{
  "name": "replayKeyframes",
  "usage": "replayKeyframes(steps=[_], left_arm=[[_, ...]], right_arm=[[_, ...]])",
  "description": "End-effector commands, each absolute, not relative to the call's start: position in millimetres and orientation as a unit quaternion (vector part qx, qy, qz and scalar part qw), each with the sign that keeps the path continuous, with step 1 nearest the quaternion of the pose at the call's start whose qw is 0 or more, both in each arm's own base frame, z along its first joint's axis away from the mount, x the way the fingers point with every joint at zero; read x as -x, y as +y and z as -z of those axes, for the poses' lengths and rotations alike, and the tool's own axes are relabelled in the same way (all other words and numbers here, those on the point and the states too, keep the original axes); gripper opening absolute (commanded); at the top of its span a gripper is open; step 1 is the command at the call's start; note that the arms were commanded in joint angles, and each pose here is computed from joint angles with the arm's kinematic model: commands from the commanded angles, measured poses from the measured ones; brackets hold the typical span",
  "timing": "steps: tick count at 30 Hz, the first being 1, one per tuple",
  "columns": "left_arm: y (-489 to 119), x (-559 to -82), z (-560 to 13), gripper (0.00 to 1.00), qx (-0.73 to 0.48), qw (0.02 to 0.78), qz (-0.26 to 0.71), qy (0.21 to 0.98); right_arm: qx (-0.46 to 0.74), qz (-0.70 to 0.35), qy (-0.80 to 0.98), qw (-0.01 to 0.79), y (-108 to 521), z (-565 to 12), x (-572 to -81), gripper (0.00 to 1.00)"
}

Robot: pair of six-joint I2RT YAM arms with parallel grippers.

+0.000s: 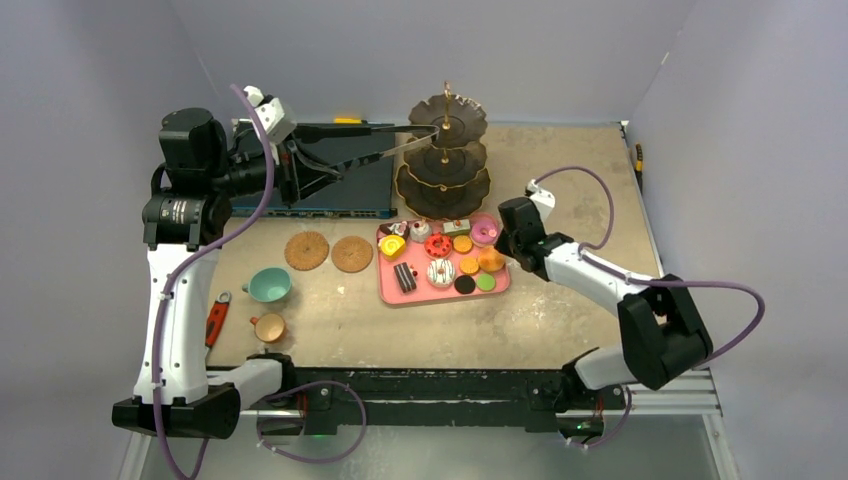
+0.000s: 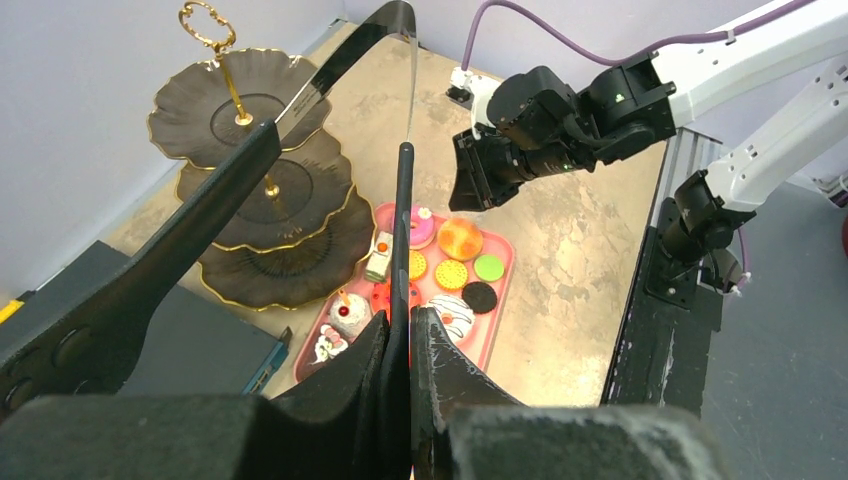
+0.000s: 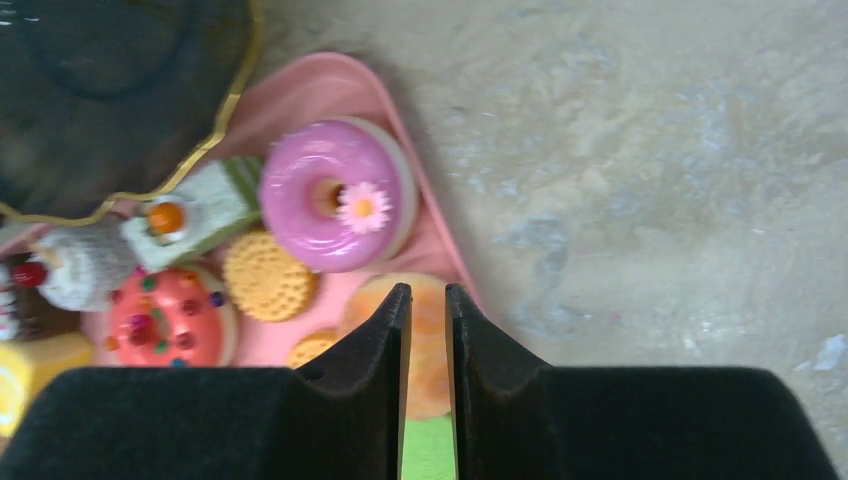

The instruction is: Serve the afternoon tea

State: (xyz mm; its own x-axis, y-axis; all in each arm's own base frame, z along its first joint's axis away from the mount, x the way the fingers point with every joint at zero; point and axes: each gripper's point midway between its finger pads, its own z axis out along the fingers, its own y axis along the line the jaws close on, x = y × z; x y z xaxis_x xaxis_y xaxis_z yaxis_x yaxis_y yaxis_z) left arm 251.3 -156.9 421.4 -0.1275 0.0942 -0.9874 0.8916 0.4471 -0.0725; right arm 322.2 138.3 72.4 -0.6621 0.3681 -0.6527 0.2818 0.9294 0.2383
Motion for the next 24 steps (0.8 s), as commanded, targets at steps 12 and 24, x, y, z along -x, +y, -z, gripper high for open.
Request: replayKeyframes(steps=[12,24], left_arm=[[-158,-246,-433,0.00,-0.400,0.553,0.363,0.634],[-159,-245,-435,0.00,-0.405,0.552,0.364,0.631]], right_arm=[[-0.154,-0.095,0.920,0.349,137,-35,-353,0.17],[-0.184,-0.060,0.928,0.318,120,-17,-330,0.14]])
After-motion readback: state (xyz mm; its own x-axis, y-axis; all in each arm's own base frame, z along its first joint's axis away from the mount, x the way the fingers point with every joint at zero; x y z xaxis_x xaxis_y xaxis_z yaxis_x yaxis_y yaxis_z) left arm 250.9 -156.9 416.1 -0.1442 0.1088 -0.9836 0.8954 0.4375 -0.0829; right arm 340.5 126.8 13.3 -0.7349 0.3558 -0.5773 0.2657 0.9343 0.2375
